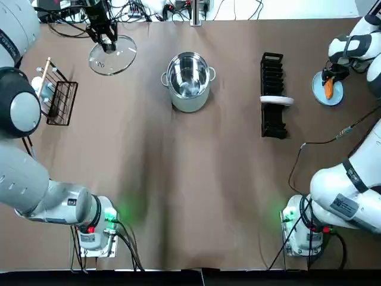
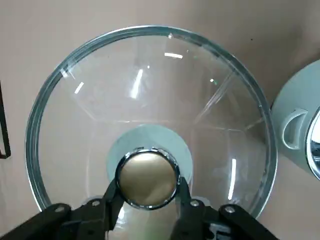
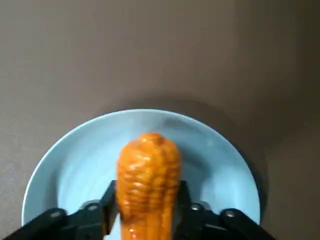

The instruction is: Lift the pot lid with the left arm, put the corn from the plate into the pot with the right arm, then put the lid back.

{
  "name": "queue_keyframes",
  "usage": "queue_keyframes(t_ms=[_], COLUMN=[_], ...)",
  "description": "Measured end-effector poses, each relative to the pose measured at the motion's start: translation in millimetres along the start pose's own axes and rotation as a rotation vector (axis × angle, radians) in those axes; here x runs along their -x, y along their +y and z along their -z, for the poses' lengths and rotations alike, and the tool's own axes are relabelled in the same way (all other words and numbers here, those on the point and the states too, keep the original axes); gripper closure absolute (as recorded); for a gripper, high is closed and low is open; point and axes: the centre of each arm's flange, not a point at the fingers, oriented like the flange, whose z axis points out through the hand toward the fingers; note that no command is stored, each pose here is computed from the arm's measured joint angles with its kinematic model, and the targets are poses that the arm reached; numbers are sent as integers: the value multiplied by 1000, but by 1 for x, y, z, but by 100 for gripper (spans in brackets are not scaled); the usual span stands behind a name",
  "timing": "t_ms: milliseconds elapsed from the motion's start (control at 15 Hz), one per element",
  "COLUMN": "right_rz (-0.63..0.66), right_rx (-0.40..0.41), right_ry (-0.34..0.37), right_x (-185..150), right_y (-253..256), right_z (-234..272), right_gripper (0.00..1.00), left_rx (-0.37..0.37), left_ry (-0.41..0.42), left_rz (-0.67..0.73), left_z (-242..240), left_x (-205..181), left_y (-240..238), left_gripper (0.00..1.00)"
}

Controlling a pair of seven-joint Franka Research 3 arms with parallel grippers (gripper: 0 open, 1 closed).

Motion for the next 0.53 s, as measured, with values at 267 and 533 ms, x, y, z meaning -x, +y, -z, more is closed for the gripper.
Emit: queue_keyframes(t_ms=[267, 533], right_rz=[-7, 18], right_rx=[6, -1], right_ry=[30, 26], right_x=[-2, -10], right_y=[5, -12], right_z=[2, 16], right_gripper=[60, 60], left_rx=[0, 2], left_ry=[-1, 7], left_rz=[0, 4], left_z=[-1, 0], left_x=[0, -1], left_y=[0, 0], left_gripper=[53, 53])
